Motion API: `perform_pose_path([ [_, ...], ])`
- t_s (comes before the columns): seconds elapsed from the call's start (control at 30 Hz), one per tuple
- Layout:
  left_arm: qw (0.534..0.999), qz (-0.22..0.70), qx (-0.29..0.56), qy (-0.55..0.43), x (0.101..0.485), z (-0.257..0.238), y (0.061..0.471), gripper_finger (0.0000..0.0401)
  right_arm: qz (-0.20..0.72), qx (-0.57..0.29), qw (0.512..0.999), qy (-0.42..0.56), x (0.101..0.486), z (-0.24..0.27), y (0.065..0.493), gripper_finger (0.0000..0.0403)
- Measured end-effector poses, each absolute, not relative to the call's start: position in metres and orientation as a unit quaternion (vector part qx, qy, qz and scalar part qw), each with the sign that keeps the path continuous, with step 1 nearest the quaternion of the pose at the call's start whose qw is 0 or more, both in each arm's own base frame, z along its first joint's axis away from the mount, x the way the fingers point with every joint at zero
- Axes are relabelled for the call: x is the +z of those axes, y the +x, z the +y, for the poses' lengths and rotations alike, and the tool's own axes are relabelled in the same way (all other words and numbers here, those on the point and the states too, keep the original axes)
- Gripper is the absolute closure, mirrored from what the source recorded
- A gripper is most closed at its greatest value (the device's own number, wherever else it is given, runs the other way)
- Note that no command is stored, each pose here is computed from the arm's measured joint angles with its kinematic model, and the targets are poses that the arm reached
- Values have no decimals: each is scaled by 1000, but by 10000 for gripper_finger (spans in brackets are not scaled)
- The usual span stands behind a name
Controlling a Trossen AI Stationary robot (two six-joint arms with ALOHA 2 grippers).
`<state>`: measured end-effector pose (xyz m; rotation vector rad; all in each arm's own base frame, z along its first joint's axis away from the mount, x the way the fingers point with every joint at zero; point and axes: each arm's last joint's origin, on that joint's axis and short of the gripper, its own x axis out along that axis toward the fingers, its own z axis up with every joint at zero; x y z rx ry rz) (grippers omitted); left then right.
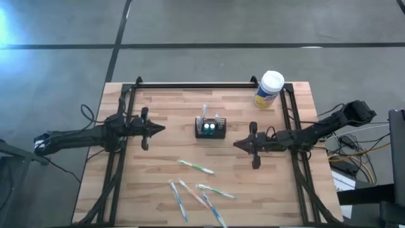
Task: Pick & Place toothbrushing station
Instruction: Put the top green toothbrush into the black organizer
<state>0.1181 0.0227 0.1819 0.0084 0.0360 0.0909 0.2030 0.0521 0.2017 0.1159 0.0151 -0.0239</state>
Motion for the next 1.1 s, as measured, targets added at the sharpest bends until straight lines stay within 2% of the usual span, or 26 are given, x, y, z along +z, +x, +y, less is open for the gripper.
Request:
perform_pose_path([
  [0.13, 998, 34, 45, 1, 168, 22, 117, 394, 43, -15, 997, 69, 204, 56, 214, 394],
  [0.3, 999, 22, 44, -24, 164, 22, 117, 397, 132, -26, 988, 68, 213, 63, 239, 394],
  [0.53, 998, 16, 42, -51, 166, 22, 117, 385, 232, -41, 971, 40, 230, 78, 292, 394],
  [0.73, 996, 12, 42, -74, 166, 22, 116, 384, 300, -77, 949, 63, 239, 82, 340, 394],
  [0.97, 995, 8, 41, -91, 167, 22, 116, 383, 394, -89, 914, 27, 224, 88, 389, 394],
  [1.1, 995, 8, 41, -92, 167, 22, 116, 383, 440, -70, 894, 46, 214, 86, 412, 376],
])
